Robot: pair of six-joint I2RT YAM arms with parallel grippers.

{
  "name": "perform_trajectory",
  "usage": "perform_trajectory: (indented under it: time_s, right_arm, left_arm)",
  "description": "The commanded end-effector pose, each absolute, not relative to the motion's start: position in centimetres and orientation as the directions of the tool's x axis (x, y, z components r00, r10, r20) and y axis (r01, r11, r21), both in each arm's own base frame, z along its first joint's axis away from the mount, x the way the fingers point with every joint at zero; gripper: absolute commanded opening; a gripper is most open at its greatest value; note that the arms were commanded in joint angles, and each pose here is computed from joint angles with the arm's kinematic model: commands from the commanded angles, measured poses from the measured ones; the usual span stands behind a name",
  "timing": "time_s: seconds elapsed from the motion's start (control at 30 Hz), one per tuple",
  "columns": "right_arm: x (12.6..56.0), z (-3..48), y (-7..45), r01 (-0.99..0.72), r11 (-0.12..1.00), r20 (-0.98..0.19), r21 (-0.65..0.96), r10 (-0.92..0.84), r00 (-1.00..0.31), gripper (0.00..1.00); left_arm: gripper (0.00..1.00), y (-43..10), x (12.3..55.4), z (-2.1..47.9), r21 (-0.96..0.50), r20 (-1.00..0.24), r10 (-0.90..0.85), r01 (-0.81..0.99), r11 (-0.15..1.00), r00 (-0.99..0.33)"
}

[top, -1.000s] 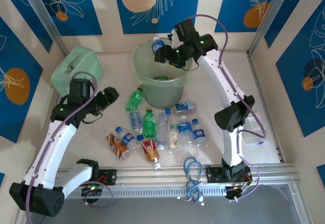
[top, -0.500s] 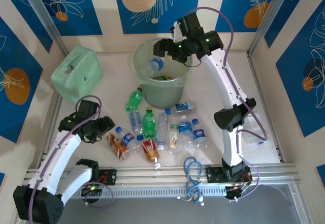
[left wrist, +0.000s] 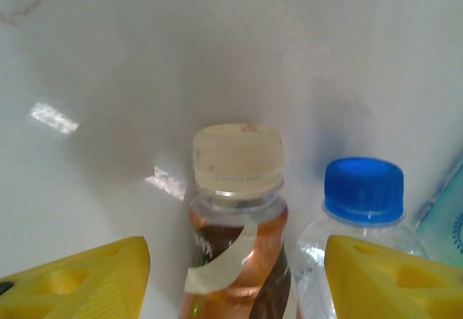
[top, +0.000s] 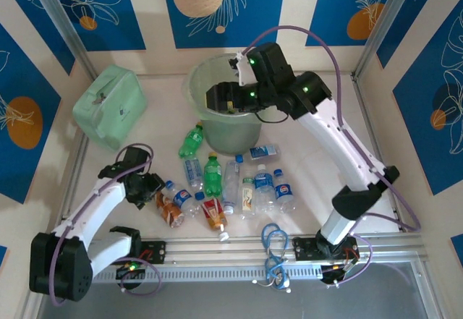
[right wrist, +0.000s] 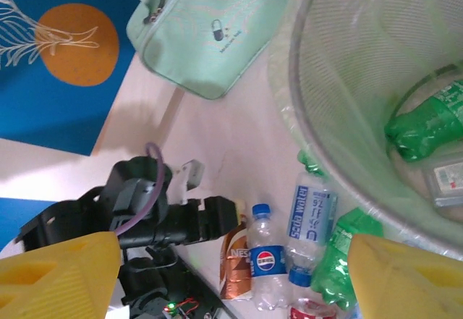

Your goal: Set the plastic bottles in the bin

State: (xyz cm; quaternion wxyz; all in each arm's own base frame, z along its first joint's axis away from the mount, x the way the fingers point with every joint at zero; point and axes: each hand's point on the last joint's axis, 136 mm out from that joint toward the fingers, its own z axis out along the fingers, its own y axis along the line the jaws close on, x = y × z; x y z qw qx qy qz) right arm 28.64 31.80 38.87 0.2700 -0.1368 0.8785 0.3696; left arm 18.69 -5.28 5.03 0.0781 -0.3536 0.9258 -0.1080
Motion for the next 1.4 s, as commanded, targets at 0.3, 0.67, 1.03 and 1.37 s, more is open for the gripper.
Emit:
perform_trajectory:
  time_s: [0.3, 0.67, 1.03, 1.37]
  right_arm:
    - [26.6, 37.0, 31.3, -0.415, 0.685, -0.557, 0.599, -0.016, -0.830, 0.82]
    - [26.9, 36.4, 32.0, -0.413, 0.684, -0.545, 0.601, -0.027, -0.838, 0.81]
    - [27.1, 35.9, 31.8, -0.403, 0.692, -0.541, 0.599, -0.021, -0.840, 0.81]
    - [26.8, 36.0, 32.2, -0.415, 0.678, -0.542, 0.606, -0.029, -0.840, 0.81]
  left_arm:
    - [0.64, -4.9, 19.8, 2.8, -0.228, -0.061, -0.720, -0.693, 0.684, -0.691]
    - [0.56, -4.7, 20.1, 1.5, -0.193, -0.055, -0.720, -0.700, 0.687, -0.692]
    - [0.46, -4.8, 20.1, 1.3, -0.185, -0.051, -0.712, -0.694, 0.696, -0.701]
    - [0.39, -4.3, 23.2, 7.2, -0.241, -0.185, -0.659, -0.616, 0.750, -0.729]
